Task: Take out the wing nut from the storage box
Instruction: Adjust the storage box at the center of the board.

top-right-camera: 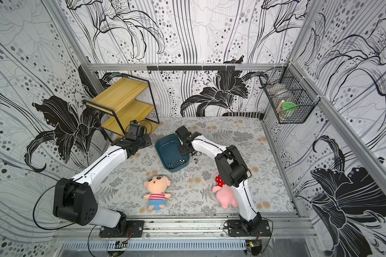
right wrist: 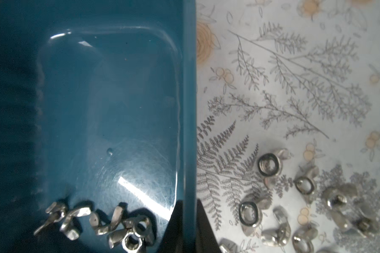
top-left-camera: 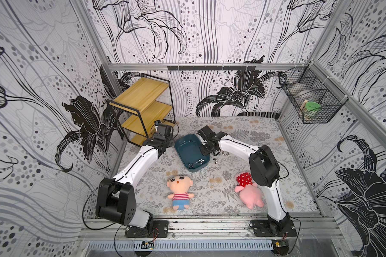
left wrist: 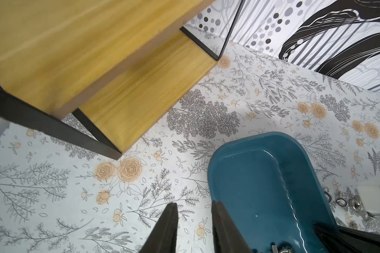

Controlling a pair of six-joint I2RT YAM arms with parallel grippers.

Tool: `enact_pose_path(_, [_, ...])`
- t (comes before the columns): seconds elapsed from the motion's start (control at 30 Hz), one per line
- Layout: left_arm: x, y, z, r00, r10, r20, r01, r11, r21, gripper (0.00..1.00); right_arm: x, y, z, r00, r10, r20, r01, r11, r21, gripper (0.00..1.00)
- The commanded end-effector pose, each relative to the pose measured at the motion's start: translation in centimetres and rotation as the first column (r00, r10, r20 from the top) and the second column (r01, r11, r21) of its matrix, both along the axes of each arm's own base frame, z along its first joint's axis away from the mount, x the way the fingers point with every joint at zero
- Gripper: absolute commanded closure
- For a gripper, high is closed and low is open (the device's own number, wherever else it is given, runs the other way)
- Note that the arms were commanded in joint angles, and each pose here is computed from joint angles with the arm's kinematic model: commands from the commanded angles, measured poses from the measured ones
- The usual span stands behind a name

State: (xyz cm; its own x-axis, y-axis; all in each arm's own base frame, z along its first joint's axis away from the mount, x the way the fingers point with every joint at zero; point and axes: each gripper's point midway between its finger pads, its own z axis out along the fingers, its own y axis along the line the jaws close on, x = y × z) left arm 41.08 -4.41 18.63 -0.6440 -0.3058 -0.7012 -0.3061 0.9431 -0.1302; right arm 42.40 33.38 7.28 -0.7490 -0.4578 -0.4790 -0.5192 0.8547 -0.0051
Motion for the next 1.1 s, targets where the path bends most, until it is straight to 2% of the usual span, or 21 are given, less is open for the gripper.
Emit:
enact_pose_path(0.0, [-0.2,0.5,0.4,0.998,-0.063,-0.025,0.064,0.996,0.056,0.67,0.3,0.8,-0.8,0.994,0.112,0.006,-0.111,0.993,-0.037,0.94])
enact_pose_path(0.2, [-0.3,-0.3,-0.5,0.983,-0.163,-0.078,0.17,0.982,0.08,0.66,0.9,2.6,-0.9,0.944,0.327,0.05,-0.323,0.944,-0.071,0.98])
enact_pose_path(0.33, [-0.4,-0.3,-1.2,0.976,-0.184,-0.114,0.194,0.977,0.088,0.66,1.2,4.0,-0.6,0.886,0.458,0.074,-0.452,0.888,-0.084,0.98])
enact_pose_path(0.57, [-0.5,0.0,-2.3,0.972,-0.185,-0.146,0.197,0.977,0.075,0.66,1.7,5.3,-0.2,0.779,0.617,0.113,-0.603,0.786,-0.138,0.98])
enact_pose_path(0.8, [-0.4,0.4,-2.6,0.975,-0.159,-0.155,0.171,0.983,0.065,0.66,2.3,6.1,-0.7,0.695,0.708,0.122,-0.688,0.705,-0.17,0.96])
enact_pose_path(1.07, [-0.8,1.2,-2.8,0.978,-0.129,-0.163,0.14,0.989,0.056,0.66,2.5,6.4,-1.6,0.624,0.774,0.109,-0.749,0.632,-0.199,0.93])
